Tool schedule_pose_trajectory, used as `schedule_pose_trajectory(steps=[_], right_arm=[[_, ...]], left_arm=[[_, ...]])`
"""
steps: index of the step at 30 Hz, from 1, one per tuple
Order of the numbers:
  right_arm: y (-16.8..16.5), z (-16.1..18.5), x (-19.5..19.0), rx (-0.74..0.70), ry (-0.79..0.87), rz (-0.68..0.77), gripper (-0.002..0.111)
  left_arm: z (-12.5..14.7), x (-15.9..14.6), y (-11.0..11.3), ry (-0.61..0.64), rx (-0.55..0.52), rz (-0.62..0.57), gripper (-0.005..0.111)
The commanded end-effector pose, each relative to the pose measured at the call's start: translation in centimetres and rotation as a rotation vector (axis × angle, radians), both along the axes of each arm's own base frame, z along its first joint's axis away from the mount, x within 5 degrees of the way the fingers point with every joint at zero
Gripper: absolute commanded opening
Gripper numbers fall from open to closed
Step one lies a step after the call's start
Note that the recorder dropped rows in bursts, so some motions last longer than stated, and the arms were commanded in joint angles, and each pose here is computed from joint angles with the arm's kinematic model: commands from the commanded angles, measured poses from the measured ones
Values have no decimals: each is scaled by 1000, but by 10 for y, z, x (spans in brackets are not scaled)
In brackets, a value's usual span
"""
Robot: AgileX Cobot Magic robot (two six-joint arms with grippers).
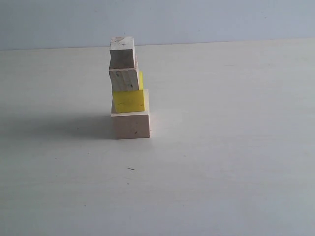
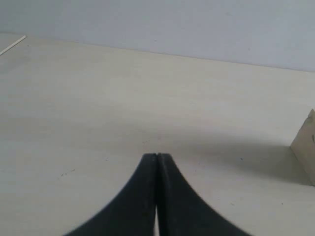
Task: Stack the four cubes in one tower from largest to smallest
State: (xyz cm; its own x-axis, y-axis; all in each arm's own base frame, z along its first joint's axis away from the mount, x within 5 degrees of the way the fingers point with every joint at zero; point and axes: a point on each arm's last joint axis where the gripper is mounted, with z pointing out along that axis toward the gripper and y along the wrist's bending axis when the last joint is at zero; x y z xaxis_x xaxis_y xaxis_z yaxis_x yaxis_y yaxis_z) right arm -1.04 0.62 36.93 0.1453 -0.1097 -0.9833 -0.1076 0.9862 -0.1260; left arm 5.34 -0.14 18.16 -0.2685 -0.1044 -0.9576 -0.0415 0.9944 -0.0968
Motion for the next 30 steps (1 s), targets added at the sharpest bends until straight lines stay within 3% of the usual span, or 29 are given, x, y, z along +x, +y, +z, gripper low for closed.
schedule_pose_trajectory(steps=[1, 10, 15, 20, 30], right_arm=[[-2, -40, 31, 104, 19, -76, 0], [-3, -136, 63, 104, 295, -99, 0], [-3, -168, 66, 97, 383, -105, 0], [-4, -186, 65, 86, 391, -108, 0], [-4, -186, 64, 86, 388, -107, 0]], left_arm=[[-1, 0, 0, -4, -6, -4, 0], [-1, 0, 0, -4, -6, -4, 0], [-1, 0, 0, -4, -4, -4, 0], [-1, 0, 0, -4, -4, -4, 0], [-1, 0, 0, -4, -4, -4, 0]])
